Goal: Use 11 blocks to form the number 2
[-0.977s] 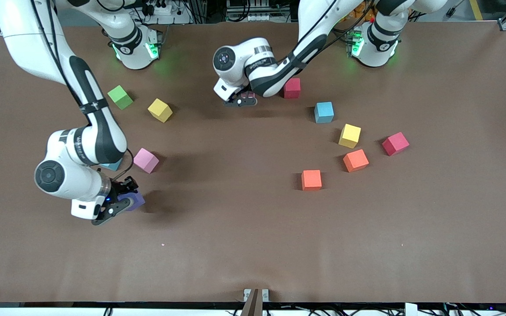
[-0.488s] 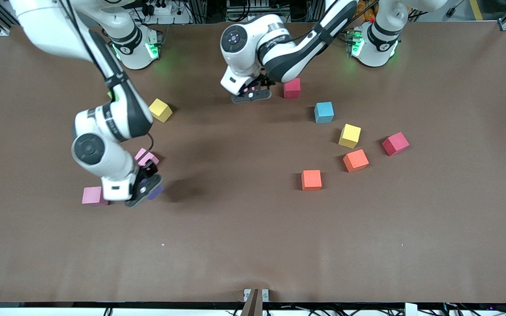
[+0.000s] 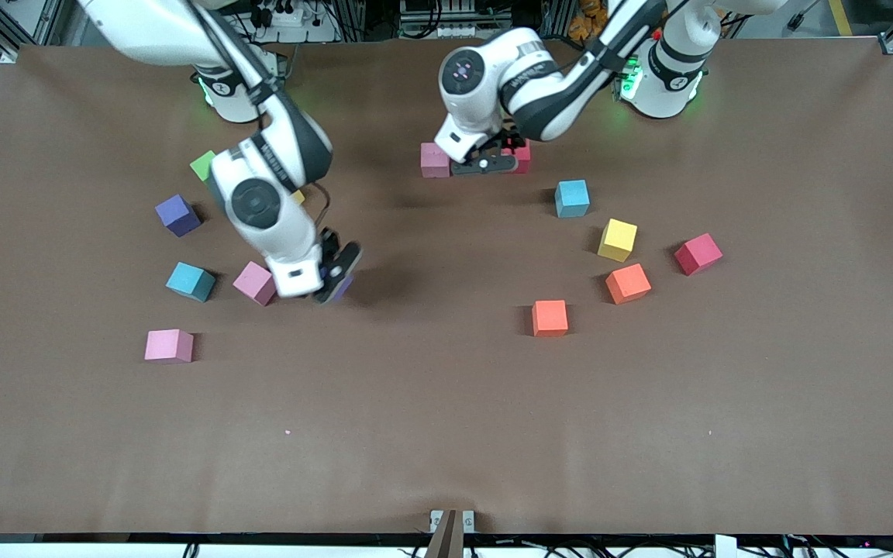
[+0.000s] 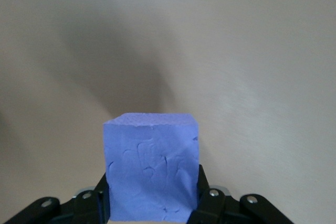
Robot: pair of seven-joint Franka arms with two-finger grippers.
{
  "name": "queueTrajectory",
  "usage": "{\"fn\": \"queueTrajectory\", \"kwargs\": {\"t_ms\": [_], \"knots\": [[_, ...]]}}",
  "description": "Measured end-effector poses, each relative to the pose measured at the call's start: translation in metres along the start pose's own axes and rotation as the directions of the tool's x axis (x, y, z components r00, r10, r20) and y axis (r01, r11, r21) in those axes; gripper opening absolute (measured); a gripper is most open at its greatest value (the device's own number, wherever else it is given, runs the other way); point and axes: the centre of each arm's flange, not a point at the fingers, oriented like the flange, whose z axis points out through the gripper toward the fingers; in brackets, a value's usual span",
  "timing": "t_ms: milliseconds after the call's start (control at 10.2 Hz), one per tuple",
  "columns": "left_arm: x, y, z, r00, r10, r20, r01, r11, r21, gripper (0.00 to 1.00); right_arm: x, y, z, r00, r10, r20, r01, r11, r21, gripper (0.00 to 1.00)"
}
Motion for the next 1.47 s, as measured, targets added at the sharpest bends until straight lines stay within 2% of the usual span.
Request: {"fn": "queueTrajectory", "kwargs": {"t_ms": [391, 684, 879, 1270, 1465], "knots": [[-0.020, -0.018, 0.059, 0.999, 0.046, -0.007, -0.046, 0.998, -0.041, 1.00, 0.022, -0.113, 0.001, 0.977, -0.212, 0.004, 0.212, 0.977, -0.012, 0.61], [-0.026, -0.025, 0.073, 0.998, 0.067, 0.005, -0.067, 0.997, -0.024, 1.00, 0.006, -0.160, 0.041, 0.956, -0.294, -0.017, 0.294, 0.956, -0.004, 0.61], [-0.029, -0.029, 0.080, 0.997, 0.075, 0.013, -0.075, 0.997, -0.012, 1.00, -0.013, -0.188, 0.062, 0.942, -0.335, -0.006, 0.335, 0.942, 0.006, 0.61], [-0.031, -0.031, 0.085, 0.996, 0.084, 0.023, -0.084, 0.996, -0.006, 0.99, -0.016, -0.247, 0.068, 0.929, -0.370, -0.005, 0.370, 0.929, 0.021, 0.59], [-0.031, -0.030, 0.088, 0.996, 0.085, 0.029, -0.084, 0.996, -0.010, 0.71, -0.016, -0.264, 0.067, 0.923, -0.384, -0.005, 0.384, 0.923, 0.022, 0.59]]}}
